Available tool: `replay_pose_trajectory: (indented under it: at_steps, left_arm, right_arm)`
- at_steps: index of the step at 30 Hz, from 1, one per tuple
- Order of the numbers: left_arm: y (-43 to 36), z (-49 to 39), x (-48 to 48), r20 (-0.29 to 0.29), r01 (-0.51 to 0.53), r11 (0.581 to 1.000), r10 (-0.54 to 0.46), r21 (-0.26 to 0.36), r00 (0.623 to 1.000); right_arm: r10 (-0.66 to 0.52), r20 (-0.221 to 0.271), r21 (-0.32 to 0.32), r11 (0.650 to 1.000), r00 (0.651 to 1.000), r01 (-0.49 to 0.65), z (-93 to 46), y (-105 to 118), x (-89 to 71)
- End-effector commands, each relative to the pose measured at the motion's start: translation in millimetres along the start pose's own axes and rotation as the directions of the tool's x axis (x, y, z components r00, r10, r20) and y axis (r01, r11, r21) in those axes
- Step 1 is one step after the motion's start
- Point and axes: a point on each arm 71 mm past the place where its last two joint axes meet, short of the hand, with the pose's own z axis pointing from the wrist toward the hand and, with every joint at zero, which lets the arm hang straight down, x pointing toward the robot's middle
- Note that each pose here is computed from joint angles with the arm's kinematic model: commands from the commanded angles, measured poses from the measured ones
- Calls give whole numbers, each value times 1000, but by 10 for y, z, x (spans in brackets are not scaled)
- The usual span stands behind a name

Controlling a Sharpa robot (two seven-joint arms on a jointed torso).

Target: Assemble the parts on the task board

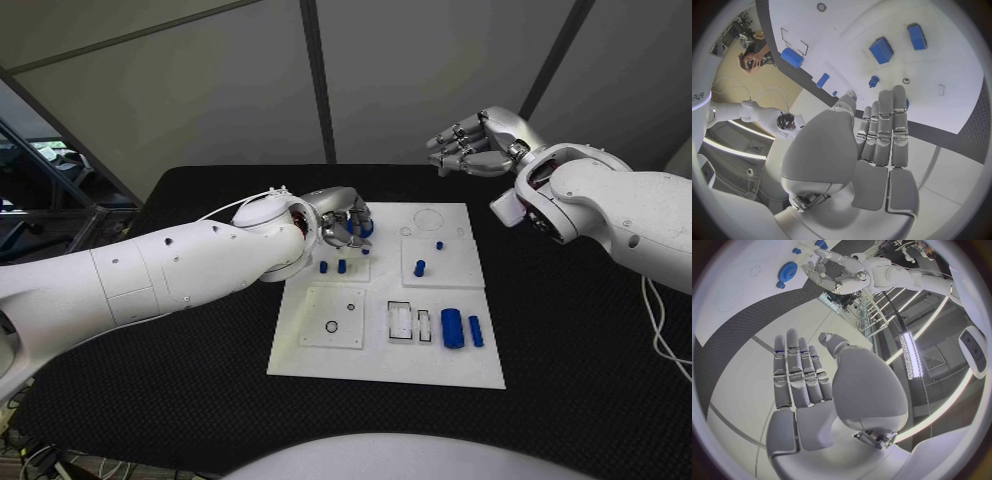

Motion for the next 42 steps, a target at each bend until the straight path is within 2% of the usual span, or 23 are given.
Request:
replay_pose_trajectory:
  at_steps: [1, 7, 20, 28, 42]
  left_arm:
    - [-13, 21, 21, 17, -107, 993, 107, 53, 994]
    - [28, 72, 78, 5, -147, 988, 147, 40, 989]
    - [-13, 186, 184, -15, -175, 984, 176, 37, 984]
    - [-42, 197, 231, -39, -178, 983, 180, 43, 983]
    - [-44, 208, 266, -63, -181, 983, 183, 42, 981]
  right_arm:
    - [4, -5, -12, 1000, 1000, -4, 5, 18, 1]
    - [4, -5, -11, 1000, 1000, -4, 5, 18, 3]
    - [6, -10, -12, 1000, 1000, -6, 16, 28, 23]
    - [6, -10, -10, 1000, 1000, -6, 18, 26, 24]
    - [6, -12, -11, 1000, 1000, -6, 23, 26, 29]
